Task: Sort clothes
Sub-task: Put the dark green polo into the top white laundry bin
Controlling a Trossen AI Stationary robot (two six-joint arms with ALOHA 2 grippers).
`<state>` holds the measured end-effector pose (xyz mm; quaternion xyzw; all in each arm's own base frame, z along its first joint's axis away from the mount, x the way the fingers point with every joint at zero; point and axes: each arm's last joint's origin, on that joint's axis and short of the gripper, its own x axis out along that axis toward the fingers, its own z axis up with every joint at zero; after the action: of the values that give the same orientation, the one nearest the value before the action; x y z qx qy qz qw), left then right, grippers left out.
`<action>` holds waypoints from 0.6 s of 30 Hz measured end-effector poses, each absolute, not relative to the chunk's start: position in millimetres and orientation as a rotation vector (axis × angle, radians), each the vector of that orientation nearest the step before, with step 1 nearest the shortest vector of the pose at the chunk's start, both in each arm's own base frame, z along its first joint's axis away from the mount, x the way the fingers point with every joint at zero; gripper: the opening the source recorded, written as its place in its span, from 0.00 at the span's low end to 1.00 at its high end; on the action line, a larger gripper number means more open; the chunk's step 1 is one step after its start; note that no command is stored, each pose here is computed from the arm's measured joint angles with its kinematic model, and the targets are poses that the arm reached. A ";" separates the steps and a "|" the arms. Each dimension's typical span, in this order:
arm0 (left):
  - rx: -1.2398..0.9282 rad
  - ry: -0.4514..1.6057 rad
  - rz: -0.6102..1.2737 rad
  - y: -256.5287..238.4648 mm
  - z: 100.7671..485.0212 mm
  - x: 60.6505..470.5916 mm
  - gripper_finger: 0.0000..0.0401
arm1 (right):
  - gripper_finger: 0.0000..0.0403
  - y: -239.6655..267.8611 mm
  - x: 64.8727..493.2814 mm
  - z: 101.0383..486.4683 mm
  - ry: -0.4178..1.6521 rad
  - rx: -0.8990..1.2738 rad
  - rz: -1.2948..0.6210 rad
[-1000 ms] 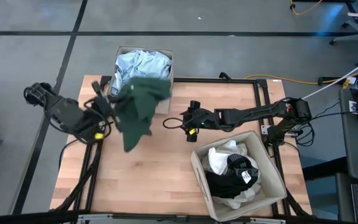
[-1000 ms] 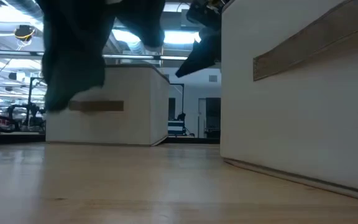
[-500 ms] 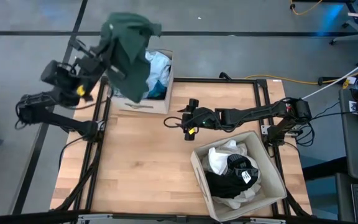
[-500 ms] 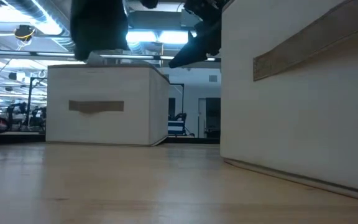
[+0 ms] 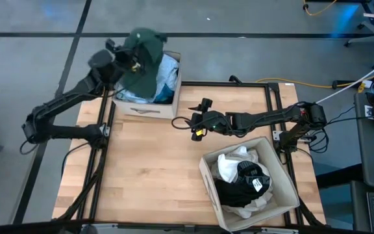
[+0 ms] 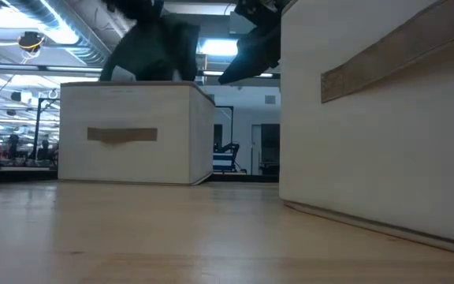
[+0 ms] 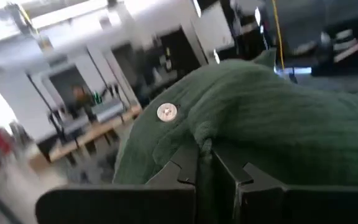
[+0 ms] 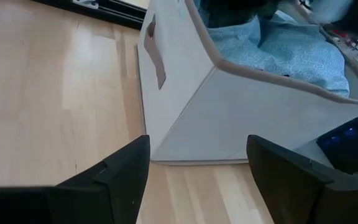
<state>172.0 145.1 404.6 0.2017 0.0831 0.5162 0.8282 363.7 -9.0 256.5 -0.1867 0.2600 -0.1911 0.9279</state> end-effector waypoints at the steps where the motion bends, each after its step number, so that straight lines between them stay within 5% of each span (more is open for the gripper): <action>1: 0.406 0.201 1.100 148.2 393.9 171.8 0.02 | 0.67 -9.0 363.8 256.7 0.531 -0.382 -0.392; 11: 0.183 0.345 1.003 164.9 287.0 185.2 0.02 | 0.67 -8.9 363.8 256.7 0.531 -0.382 -0.388; 18: 0.055 0.621 1.014 198.3 214.8 201.4 0.01 | 0.67 -7.8 364.0 256.0 0.531 -0.369 -0.348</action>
<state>201.4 198.3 214.8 0.0259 0.2923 0.4776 0.8281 364.0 -7.8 256.0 -0.1804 0.2595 -0.1700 0.9334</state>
